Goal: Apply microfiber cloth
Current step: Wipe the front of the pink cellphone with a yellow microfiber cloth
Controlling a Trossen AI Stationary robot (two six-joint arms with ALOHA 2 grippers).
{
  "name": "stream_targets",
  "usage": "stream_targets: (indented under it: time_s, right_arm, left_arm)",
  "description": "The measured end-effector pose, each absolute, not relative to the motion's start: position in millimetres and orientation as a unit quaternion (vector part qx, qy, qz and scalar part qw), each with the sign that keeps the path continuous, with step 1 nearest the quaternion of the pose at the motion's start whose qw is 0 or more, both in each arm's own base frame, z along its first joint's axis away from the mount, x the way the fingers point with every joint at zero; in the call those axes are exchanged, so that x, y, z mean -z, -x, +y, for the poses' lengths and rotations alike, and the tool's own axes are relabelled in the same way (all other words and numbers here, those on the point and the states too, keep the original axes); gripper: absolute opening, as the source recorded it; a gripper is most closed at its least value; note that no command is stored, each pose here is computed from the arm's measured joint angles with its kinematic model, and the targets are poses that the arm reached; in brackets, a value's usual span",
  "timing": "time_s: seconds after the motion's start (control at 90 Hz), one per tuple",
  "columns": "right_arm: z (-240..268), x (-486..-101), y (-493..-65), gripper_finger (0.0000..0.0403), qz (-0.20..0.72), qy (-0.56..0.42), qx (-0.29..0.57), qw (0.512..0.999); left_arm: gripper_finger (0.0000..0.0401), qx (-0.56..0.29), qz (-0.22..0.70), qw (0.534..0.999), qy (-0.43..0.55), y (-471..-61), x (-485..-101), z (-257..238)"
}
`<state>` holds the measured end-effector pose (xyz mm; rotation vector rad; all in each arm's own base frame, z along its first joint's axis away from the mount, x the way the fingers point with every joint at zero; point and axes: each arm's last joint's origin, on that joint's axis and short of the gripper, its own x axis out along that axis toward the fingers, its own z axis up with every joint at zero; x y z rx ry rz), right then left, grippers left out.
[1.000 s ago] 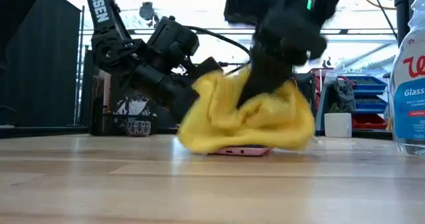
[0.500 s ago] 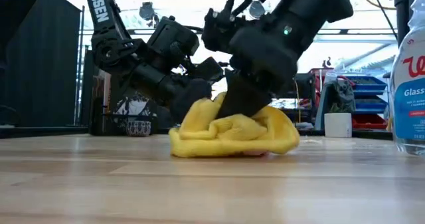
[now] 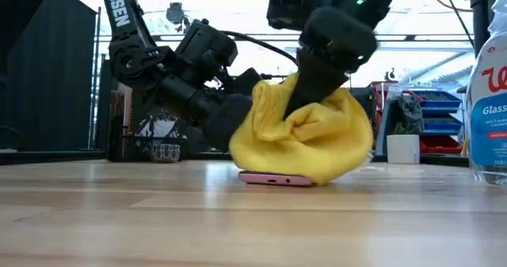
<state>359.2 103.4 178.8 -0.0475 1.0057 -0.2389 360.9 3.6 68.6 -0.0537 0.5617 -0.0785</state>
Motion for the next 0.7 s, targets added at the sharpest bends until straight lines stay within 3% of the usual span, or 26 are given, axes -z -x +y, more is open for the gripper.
stream_targets:
  time_s: [0.222, 0.378, 0.567, 0.7]
  right_arm:
    - [103, -138, -380, 0.0009, 0.479, -0.005, 0.109, 0.871]
    - [117, -131, -383, 0.0009, 0.464, -0.023, 0.085, 0.882]
    - [141, -133, -377, 0.0009, 0.479, -0.043, 0.003, 0.877]
    - [153, -136, -362, 0.0009, 0.533, -0.055, -0.065, 0.842]
  left_arm:
    - [0.0, 0.039, 0.277, 0.96, 0.026, -361, -69, 4]
    - [0.0, 0.041, 0.279, 0.959, 0.027, -361, -68, 3]
    - [0.0, 0.049, 0.278, 0.959, 0.029, -361, -68, 2]
    - [0.0, 0.042, 0.278, 0.959, 0.026, -361, -68, 2]
